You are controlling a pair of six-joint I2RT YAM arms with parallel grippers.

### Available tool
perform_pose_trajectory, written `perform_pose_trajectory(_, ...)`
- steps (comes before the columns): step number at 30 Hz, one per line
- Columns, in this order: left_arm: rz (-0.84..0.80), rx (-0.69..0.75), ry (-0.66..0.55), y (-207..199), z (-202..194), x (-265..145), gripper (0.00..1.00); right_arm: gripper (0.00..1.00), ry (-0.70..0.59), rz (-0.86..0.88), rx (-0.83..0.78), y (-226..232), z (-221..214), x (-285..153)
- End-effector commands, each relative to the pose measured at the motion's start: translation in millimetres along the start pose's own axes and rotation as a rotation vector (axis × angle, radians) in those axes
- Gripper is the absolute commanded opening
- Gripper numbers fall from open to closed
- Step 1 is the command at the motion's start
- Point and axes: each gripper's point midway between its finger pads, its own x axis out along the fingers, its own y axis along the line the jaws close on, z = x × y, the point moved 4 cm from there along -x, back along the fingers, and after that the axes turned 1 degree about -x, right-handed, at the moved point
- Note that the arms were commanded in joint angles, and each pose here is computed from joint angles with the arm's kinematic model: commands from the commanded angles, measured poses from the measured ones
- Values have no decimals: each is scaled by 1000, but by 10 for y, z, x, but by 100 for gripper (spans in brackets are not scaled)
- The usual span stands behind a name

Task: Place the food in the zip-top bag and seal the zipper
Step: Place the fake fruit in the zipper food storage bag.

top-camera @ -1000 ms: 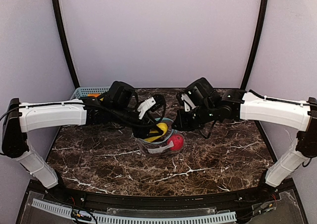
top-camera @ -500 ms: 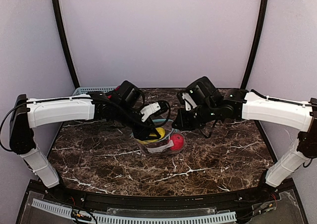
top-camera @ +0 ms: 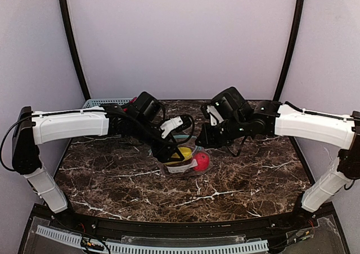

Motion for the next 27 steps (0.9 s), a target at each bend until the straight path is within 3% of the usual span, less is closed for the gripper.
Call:
perform_pose_trajectory(1,-30,-23,-61,-72,160,-154,74,2,-26,25,0,35,34,-82)
perform_pose_trajectory(7,-43,-50,-146,-135,339,-365,76,2,-22,24,3,30,26,-67)
perform_pose_trajectory(13,-4,-197,-233,-88,459,-684,80,2,-31,22,4,29,35,-91)
perform_pose_trajectory(18,89,-399,-236,211,191,-848,81,2,-24,17,5,17,23,-64)
perform_pose_trajectory(23,115,-497,-193,322,-73,-832,82,2,-22,18,4,23,28,-45)
perform_pose_trajectory(27,115,-527,-143,333,-238,-725,73,2,-23,22,3,31,36,-43)
